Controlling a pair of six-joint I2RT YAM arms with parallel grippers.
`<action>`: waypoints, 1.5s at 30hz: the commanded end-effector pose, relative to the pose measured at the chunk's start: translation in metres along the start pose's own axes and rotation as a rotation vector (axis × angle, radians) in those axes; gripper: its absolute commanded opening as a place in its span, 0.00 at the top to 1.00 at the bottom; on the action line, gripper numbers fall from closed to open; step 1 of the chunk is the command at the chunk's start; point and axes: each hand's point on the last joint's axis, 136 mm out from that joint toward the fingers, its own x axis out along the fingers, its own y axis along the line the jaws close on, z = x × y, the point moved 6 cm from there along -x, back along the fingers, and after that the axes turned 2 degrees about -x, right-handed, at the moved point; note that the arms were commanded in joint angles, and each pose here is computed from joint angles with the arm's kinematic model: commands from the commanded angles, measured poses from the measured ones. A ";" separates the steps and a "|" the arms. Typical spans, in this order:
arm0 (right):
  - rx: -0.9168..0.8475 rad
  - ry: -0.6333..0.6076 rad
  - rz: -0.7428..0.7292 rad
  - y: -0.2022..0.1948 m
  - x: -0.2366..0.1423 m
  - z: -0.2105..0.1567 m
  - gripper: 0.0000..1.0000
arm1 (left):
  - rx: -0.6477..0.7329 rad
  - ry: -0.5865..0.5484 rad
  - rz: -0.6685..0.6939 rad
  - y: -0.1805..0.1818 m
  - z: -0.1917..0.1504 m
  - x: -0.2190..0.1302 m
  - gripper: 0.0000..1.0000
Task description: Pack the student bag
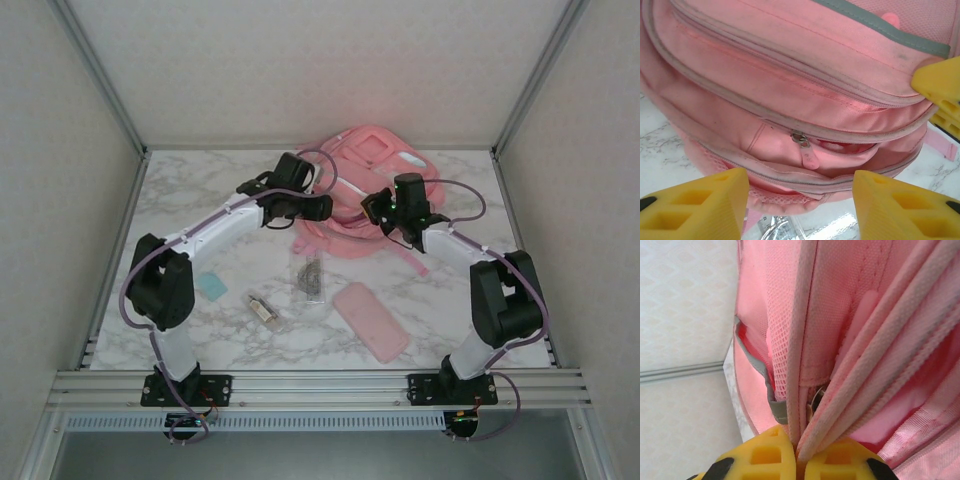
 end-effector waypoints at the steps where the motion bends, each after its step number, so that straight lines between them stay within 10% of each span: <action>1: -0.049 -0.113 0.192 0.056 -0.025 0.029 1.00 | 0.055 0.042 -0.030 -0.008 0.000 0.010 0.43; 18: -0.042 -0.119 0.214 0.060 -0.025 0.035 1.00 | 0.006 0.179 -0.003 -0.012 -0.036 0.075 0.53; 28: -0.039 -0.132 0.205 0.050 -0.034 0.042 1.00 | 0.015 0.144 0.068 -0.002 -0.024 0.078 1.00; 45: -0.138 -0.146 0.121 0.038 -0.054 0.053 1.00 | 0.182 0.295 0.132 0.040 -0.016 0.035 1.00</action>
